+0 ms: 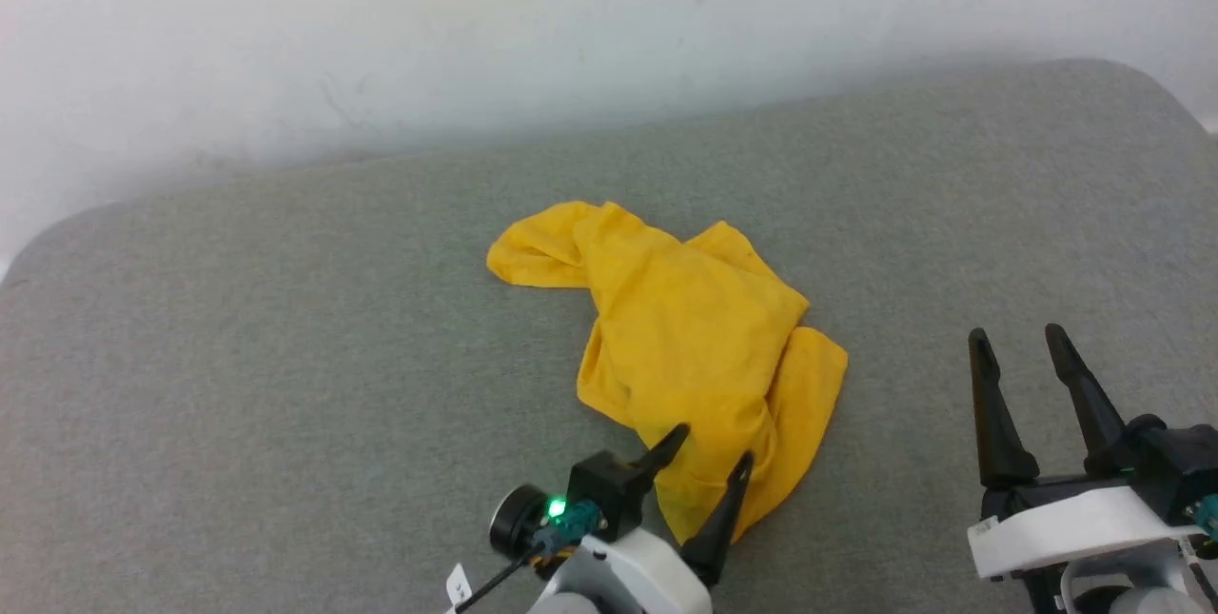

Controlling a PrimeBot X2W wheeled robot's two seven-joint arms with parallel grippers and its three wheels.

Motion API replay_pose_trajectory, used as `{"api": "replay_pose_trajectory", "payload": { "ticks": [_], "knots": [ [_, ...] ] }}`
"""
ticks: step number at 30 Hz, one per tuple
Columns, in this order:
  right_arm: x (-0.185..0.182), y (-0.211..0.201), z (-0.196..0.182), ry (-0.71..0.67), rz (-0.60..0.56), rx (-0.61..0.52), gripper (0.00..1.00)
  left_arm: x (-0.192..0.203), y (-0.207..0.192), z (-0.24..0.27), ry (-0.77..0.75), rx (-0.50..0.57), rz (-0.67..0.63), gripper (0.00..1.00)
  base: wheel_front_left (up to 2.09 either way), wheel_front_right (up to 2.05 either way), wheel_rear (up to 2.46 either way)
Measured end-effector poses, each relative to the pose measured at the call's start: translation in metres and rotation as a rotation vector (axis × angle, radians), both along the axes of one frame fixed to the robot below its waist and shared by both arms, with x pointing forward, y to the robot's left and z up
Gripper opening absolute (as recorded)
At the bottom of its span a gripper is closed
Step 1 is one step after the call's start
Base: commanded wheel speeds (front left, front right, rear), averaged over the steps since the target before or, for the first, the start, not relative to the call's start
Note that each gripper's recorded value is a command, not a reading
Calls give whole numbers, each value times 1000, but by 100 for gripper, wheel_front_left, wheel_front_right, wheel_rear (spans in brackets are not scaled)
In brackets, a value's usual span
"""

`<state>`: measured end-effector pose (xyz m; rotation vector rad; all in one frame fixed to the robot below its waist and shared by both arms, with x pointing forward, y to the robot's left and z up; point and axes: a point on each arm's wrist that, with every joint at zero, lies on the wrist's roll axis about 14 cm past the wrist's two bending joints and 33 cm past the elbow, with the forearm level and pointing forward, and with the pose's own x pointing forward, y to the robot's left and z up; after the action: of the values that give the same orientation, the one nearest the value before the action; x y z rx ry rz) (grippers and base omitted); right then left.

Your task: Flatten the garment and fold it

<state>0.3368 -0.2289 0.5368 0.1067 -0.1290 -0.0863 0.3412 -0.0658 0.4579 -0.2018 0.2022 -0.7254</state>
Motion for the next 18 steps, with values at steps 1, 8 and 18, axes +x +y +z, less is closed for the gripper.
{"api": "replay_pose_trajectory", "payload": {
  "ticks": [1,8,18],
  "knots": [
    [1,2,1,-4,6,-2,100,1,-1,12,-31,-28,3,100,0,0,0],
    [3,14,4,-11,47,-1,100,26,28,103,-283,-157,155,100,0,0,0],
    [-4,19,7,-11,62,-9,100,50,154,100,-309,-88,570,100,0,0,0]
  ]
}}
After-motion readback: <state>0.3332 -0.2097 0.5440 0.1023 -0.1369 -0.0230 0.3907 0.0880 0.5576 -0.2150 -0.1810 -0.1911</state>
